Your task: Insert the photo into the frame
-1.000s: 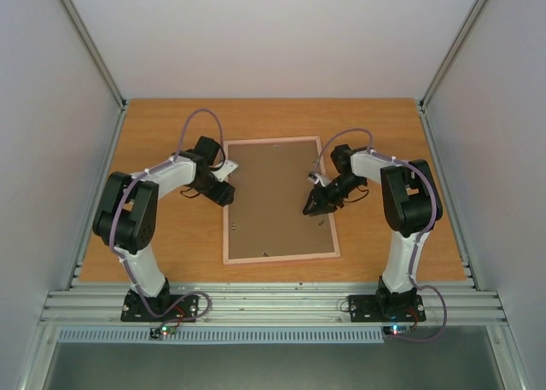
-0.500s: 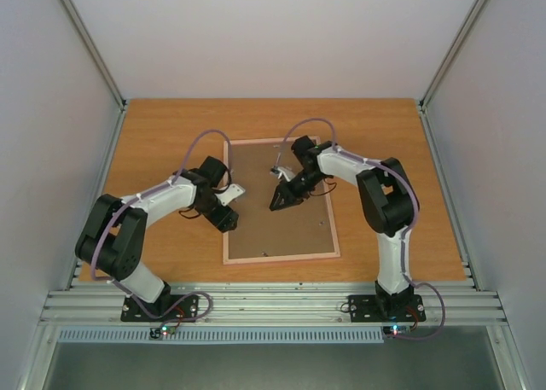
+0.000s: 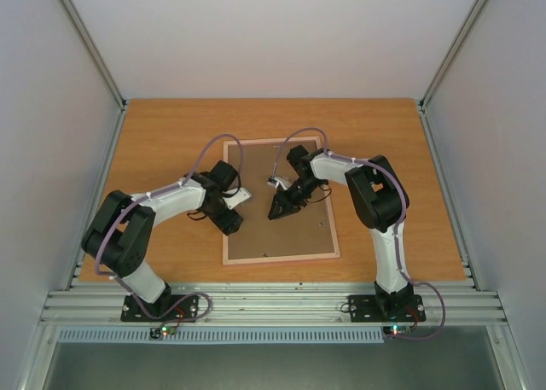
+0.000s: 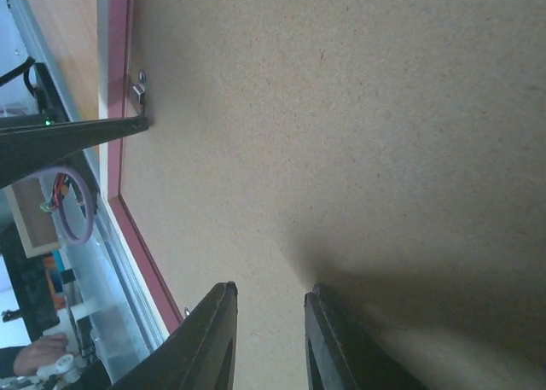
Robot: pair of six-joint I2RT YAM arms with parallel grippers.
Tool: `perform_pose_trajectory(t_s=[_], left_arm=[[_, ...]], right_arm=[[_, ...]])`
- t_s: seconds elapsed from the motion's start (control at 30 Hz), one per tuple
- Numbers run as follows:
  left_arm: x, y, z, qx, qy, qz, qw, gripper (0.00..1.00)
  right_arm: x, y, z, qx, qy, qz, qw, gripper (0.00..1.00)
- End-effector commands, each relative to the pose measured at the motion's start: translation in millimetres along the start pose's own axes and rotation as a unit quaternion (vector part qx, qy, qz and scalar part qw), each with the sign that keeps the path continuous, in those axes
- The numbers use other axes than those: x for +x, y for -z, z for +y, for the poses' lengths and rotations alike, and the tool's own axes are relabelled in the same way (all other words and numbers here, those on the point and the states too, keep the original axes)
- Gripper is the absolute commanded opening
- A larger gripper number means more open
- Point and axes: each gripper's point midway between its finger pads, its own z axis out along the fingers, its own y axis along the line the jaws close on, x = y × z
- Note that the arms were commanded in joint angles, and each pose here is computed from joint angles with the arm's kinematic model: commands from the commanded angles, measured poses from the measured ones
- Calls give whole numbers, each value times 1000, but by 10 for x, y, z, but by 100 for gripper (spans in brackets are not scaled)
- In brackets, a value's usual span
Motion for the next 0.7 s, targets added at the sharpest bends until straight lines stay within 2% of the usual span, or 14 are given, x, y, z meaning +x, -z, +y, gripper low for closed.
perform_pose_trajectory(t_s=[0.0,0.47,0.57,0.67], left_arm=[[-60,-40,79,-32,-15,9,999,80],[246,11,378,-117,-89,86,985,70],[188,74,433,-133,-105,81,982,65],[131,113,449,-136,-121,77,980,55]], right_arm=[[165,-80,-347,68,-5,26,997,25],[227,-78,-384,79,-4,29,996,25],[223,-72,-384,81,-4,28,996,24],[226,-74,-395,82,-5,29,996,24]])
